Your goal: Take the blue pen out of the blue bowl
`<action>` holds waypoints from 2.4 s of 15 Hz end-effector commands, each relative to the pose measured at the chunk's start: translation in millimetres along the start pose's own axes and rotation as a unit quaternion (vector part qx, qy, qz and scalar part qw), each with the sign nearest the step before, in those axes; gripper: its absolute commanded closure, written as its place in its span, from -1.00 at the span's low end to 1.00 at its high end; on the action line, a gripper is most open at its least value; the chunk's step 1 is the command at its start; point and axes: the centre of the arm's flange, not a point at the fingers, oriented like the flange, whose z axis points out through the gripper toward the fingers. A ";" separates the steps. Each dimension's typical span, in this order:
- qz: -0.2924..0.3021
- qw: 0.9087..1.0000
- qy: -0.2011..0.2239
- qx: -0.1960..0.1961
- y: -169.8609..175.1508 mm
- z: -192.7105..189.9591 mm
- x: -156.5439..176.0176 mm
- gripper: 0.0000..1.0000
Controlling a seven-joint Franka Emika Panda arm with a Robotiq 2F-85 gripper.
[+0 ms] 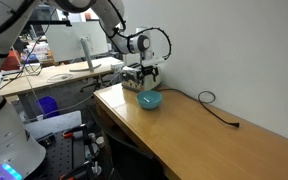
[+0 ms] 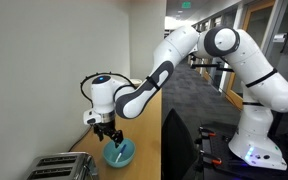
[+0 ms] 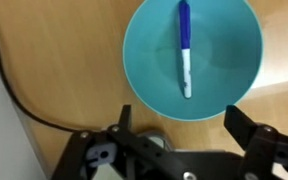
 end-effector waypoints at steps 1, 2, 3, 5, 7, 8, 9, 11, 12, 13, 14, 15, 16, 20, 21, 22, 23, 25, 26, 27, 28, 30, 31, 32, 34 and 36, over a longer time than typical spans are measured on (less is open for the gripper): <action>0.000 1.000 0.000 0.000 0.0 -0.4 0.5 -1.00; -0.001 1.000 0.004 0.002 0.9 0.8 -1.3 -1.00; -0.004 1.000 0.010 0.006 -0.2 4.7 -6.1 -1.00; -0.021 1.000 0.018 0.008 -9.9 13.3 -21.3 -1.00; -0.038 0.999 0.028 0.009 -26.4 25.5 -41.4 -1.00; -0.058 0.998 0.036 0.006 -33.9 33.3 -51.6 -1.00; -0.071 0.996 0.045 0.005 -41.6 41.9 -59.3 -1.00; -0.087 0.994 0.059 0.008 -56.1 61.9 -73.1 -1.00; -0.090 0.994 0.062 0.009 -62.5 69.7 -75.9 -1.00; -0.094 0.994 0.063 0.010 -68.6 78.2 -79.5 -1.00; -0.094 0.994 0.061 0.012 -75.8 81.0 -79.4 -1.00; -0.097 0.993 0.062 0.012 -82.6 85.2 -81.1 -1.00; -0.102 0.993 0.061 0.012 -89.9 85.9 -79.5 -1.00; -0.109 0.992 0.057 0.012 -97.2 82.4 -67.8 -1.00; -0.109 0.993 0.055 0.010 -92.6 81.7 -64.5 -1.00; -0.109 0.993 0.055 0.010 -88.8 79.6 -61.8 -1.00; -0.108 0.993 0.053 0.011 -82.4 79.0 -58.4 -1.00; -0.105 0.993 0.052 0.011 -70.2 77.5 -55.4 -1.00; -0.101 0.993 0.052 0.012 -63.2 77.3 -55.6 -1.00; -0.096 0.994 0.049 0.010 -57.3 77.0 -55.9 -1.00; -0.092 0.995 0.047 0.013 -51.0 77.7 -56.5 -1.00; -0.085 0.995 0.045 0.018 -39.6 81.6 -57.6 -1.00; -0.079 0.996 0.044 0.021 -33.8 85.3 -57.3 -1.00; -0.074 0.996 0.043 0.025 -29.7 88.4 -57.3 -1.00; -0.063 0.996 0.046 0.033 -24.4 94.9 -58.0 -1.00; -0.051 0.997 0.050 0.039 -25.5 101.8 -61.4 -1.00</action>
